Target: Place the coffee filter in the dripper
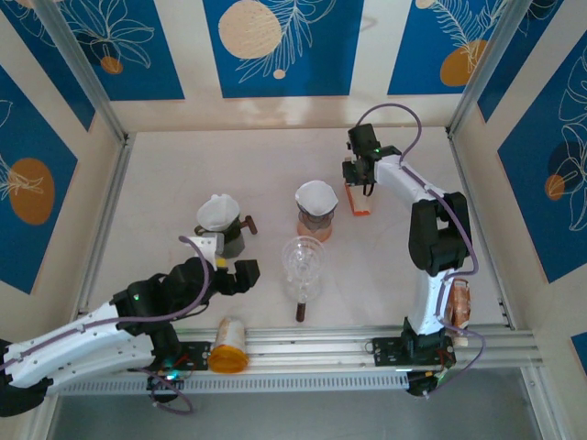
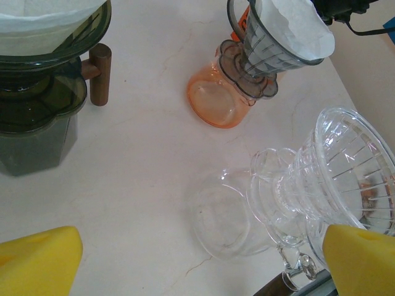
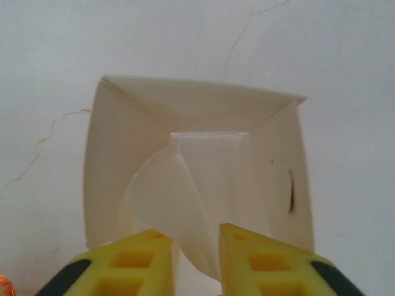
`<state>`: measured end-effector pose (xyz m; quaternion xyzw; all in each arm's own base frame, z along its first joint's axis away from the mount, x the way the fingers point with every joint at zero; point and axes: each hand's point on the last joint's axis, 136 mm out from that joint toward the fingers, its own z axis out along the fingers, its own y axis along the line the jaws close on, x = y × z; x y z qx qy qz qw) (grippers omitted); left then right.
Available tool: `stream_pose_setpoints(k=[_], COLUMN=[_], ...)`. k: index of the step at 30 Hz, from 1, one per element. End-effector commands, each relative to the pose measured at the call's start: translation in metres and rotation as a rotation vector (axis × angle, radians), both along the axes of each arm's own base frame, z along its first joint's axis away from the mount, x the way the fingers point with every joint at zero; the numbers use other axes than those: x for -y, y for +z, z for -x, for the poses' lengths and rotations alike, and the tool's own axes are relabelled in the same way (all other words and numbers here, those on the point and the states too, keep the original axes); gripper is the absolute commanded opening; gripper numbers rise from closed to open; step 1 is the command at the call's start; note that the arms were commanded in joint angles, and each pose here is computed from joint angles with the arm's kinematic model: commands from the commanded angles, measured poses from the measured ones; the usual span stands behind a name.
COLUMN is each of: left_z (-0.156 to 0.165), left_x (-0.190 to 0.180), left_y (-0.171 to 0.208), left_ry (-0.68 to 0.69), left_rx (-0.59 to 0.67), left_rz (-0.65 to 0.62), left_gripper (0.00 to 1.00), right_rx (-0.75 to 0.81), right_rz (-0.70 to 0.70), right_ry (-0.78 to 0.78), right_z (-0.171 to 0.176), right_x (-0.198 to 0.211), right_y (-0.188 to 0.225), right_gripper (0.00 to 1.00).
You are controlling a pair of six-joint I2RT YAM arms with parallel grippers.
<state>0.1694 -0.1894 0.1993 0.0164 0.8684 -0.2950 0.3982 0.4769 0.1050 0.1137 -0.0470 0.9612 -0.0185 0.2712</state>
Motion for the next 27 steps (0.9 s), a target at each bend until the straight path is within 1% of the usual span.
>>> stream_pose_setpoints(k=[1, 3, 5, 7, 11, 16, 21, 27], left_z=[-0.002, -0.002, -0.003, -0.002, -0.001, 0.0, 0.001, 0.003], left_x=[0.003, 0.004, 0.004, 0.005, 0.005, 0.005, 0.005, 0.004], left_y=[0.015, 0.015, 0.015, 0.013, 0.011, 0.015, 0.016, 0.017], left_ry=[-0.007, -0.008, -0.009, -0.011, -0.014, -0.02, -0.027, -0.031], left_rx=[0.025, 0.023, 0.022, 0.019, 0.012, 0.016, 0.017, 0.016], left_rz=[0.034, 0.036, 0.037, 0.037, 0.039, 0.049, 0.053, 0.059], left_gripper=[1.0, 1.0, 1.0, 1.0, 1.0, 1.0, 1.0, 1.0], right_rx=[0.027, 0.043, 0.057, 0.063, 0.083, 0.132, 0.151, 0.197], right_rz=[0.013, 0.017, 0.016, 0.011, 0.002, -0.028, -0.019, -0.063], right_ry=[-0.002, -0.008, -0.017, -0.018, -0.037, -0.093, -0.152, -0.204], right_z=[-0.004, -0.005, -0.004, -0.002, 0.005, 0.028, 0.064, 0.12], right_x=[-0.001, 0.001, 0.002, 0.002, 0.004, 0.008, 0.016, 0.028], right_y=[0.009, 0.015, 0.02, 0.022, 0.028, 0.056, 0.08, 0.107], right_gripper=[0.19, 0.15, 0.09, 0.0, 0.0, 0.0, 0.0, 0.0])
